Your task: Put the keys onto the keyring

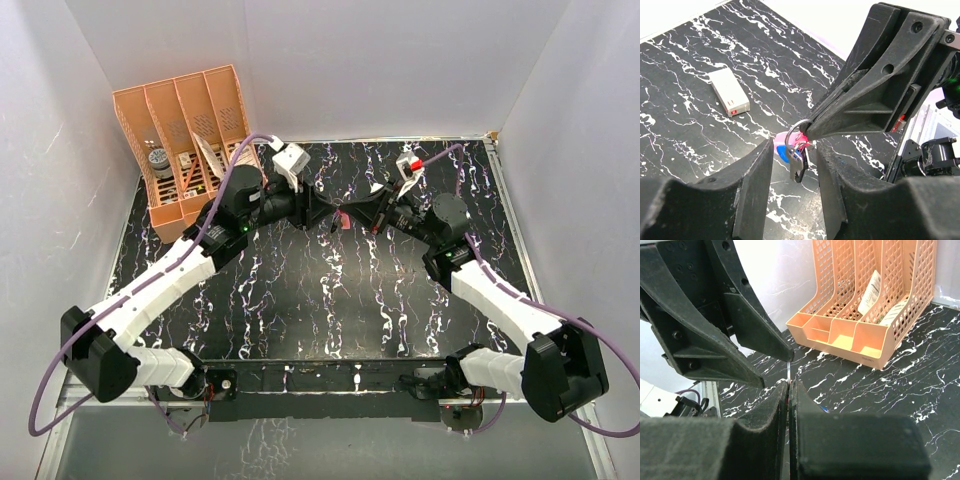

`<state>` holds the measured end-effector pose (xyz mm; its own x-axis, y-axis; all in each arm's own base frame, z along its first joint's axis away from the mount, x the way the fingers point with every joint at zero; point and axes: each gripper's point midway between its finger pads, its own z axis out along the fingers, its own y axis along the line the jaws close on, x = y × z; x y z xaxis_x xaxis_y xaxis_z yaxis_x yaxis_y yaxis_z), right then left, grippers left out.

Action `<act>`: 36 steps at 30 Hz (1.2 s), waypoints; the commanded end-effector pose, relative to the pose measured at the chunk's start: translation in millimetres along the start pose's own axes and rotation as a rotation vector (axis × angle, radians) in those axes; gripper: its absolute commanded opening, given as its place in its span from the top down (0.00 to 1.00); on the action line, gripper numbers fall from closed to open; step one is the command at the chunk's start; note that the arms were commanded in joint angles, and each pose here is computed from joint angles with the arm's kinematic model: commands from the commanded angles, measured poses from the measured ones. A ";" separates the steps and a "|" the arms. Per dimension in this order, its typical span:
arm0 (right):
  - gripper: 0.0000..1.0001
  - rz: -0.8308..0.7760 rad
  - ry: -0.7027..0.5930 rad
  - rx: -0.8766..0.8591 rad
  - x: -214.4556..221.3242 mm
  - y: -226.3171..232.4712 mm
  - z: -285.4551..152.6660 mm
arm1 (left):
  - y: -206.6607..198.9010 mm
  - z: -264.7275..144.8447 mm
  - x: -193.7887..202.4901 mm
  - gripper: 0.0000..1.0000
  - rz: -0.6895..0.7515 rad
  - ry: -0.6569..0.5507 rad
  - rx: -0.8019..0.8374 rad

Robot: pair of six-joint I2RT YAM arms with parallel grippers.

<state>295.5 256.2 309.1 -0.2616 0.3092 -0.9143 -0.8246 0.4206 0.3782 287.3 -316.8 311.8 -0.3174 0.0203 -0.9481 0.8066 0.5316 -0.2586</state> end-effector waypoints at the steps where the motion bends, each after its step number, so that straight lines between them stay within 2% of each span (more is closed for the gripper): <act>1: 1.00 -0.076 -0.087 -0.038 -28.2 15.7 -2.4 | -7.9 -18.8 -40.7 0.60 0.028 -0.169 -0.005; 13: 1.00 -0.098 -0.105 -0.037 -39.6 19.5 -5.1 | -15.7 -23.6 -50.4 0.57 -0.043 -0.194 0.175; 18: 1.00 -0.120 -0.123 -0.044 -54.9 19.6 -4.8 | -9.5 -39.7 -63.3 0.53 -0.079 -0.261 0.304; 30: 1.00 -0.099 -0.145 -0.102 -62.7 28.9 -2.1 | -20.1 -33.3 -56.3 0.53 -0.076 -0.239 0.450; 36: 1.00 -0.096 -0.151 -0.117 -65.5 32.5 -2.0 | -19.8 -30.8 -52.5 0.54 -0.084 -0.228 0.471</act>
<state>291.8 249.0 338.2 -0.2125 0.3503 -0.9122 -0.8539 0.3873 0.3477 283.4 -302.2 359.4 -0.3671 -0.2077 -0.9067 0.9055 0.1433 -0.3994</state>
